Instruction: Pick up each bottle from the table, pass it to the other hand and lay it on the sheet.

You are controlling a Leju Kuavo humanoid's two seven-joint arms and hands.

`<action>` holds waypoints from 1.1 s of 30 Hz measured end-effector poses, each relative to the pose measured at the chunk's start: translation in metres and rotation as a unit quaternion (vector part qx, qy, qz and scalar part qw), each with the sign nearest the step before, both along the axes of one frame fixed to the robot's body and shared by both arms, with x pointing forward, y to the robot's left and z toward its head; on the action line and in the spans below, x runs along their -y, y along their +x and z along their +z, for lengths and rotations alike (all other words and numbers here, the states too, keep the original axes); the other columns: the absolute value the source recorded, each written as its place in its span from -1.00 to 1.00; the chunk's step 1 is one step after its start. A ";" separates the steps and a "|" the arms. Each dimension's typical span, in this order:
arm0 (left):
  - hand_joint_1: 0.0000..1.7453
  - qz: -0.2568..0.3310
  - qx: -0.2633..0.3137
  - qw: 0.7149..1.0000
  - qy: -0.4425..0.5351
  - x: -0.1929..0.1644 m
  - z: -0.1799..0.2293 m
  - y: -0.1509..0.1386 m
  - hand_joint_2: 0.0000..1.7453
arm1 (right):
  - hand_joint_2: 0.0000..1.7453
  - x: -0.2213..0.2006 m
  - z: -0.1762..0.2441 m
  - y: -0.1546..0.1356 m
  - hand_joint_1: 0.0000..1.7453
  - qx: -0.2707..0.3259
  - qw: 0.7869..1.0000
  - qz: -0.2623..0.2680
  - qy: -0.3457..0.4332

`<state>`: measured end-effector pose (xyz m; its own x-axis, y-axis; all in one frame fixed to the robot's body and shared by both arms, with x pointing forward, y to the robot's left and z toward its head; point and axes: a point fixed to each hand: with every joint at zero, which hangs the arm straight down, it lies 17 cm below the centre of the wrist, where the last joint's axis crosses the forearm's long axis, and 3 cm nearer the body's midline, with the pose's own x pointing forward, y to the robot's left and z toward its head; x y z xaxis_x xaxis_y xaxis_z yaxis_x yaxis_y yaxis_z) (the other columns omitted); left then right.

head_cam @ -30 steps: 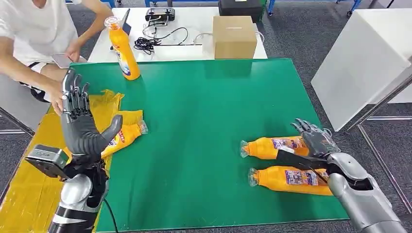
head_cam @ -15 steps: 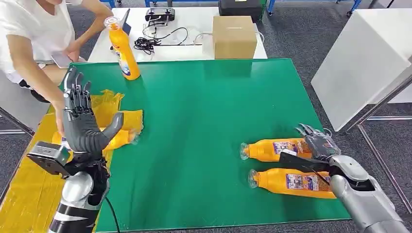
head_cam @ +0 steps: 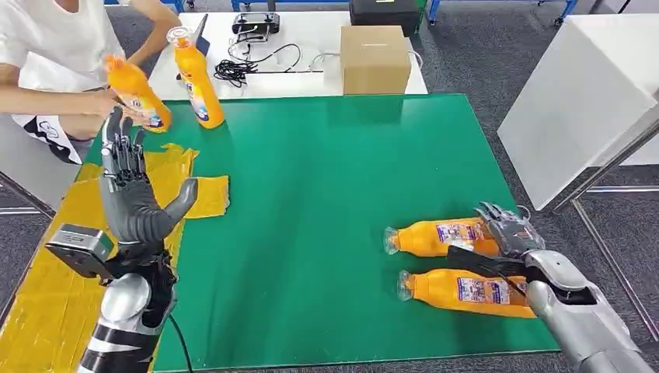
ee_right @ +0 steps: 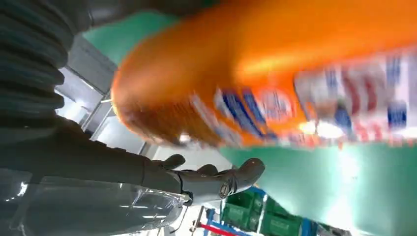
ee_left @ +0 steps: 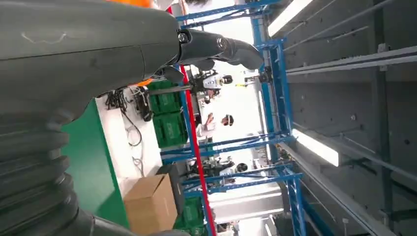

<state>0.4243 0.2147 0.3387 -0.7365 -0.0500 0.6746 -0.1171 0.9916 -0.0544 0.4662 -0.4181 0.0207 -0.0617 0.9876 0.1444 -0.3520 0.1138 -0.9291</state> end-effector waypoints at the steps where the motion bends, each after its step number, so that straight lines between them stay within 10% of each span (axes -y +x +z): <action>1: -1.00 -0.001 -0.001 1.000 -0.002 0.000 0.000 0.001 1.00 | 1.00 0.001 -0.001 0.001 1.00 -0.001 1.000 0.002 -0.003; 24: -1.00 -0.008 -0.006 1.000 -0.013 0.001 -0.002 0.004 1.00 | 1.00 -0.001 -0.005 0.017 1.00 0.025 0.999 -0.010 -0.020; 33: -1.00 -0.018 -0.014 1.000 -0.007 0.006 -0.004 0.005 1.00 | 1.00 -0.030 0.034 0.030 1.00 0.153 0.986 -0.046 0.043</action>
